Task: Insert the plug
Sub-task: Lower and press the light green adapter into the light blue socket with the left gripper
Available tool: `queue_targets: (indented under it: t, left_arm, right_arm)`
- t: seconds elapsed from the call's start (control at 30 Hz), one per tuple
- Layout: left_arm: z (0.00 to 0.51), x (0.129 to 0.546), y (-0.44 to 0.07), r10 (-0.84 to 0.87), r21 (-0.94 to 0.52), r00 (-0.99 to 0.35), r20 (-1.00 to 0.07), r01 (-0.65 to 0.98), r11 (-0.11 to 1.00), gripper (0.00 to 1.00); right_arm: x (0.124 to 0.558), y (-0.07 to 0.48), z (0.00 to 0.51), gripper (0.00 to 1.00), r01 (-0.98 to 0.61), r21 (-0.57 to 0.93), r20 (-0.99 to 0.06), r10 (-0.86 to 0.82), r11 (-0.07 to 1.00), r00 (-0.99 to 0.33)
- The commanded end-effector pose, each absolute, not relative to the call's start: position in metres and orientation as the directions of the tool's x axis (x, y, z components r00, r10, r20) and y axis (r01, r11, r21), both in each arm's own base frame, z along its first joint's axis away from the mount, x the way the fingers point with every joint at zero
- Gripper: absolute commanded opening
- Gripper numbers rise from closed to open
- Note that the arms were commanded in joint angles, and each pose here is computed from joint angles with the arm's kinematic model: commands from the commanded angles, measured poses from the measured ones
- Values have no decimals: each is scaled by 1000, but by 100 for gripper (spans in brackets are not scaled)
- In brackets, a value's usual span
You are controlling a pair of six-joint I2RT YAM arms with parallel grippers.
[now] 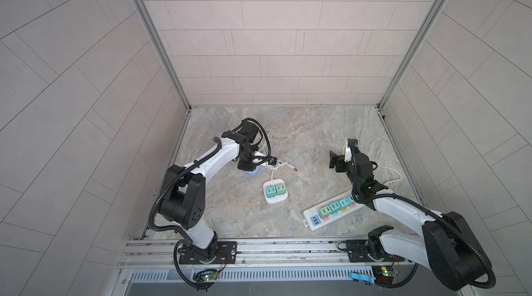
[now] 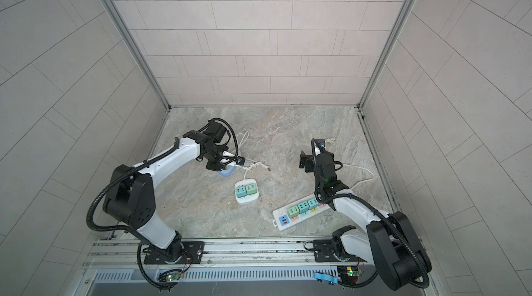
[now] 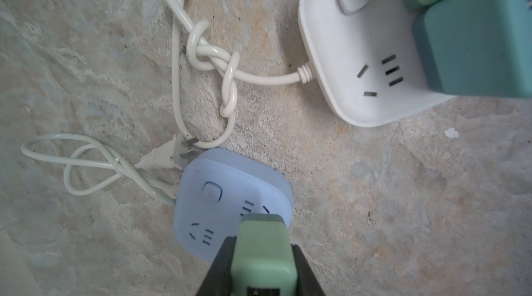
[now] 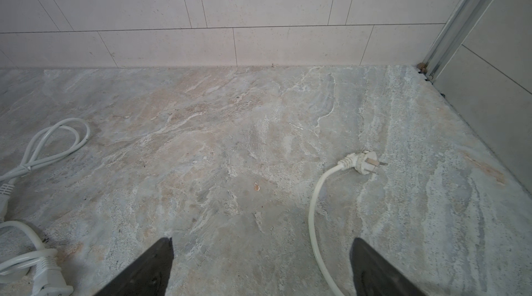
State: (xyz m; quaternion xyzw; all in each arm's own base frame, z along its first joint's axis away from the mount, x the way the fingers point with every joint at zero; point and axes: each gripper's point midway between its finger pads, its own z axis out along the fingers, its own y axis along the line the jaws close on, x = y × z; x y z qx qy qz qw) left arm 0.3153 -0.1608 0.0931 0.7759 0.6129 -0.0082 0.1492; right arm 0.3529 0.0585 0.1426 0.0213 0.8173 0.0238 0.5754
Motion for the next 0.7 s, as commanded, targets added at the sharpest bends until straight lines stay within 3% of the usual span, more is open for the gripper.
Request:
queue_targets:
  t: [0.0,0.3,0.67]
  left_arm:
    - [89,317,-168,926,215,299,-230,944,-251,0]
    - [93,327,-163,899,171,251,-359,965,-201,0]
    - [91,332,-157,876,173,296,-381,954,-247,0]
  right_arm:
    - [354,53,153,98,39,97,-953,104,995,-283]
    - [353,53,152,98,36,100,-955,106,994,-276]
    - [352,53,153,98,37,101,-957,107,994,-270]
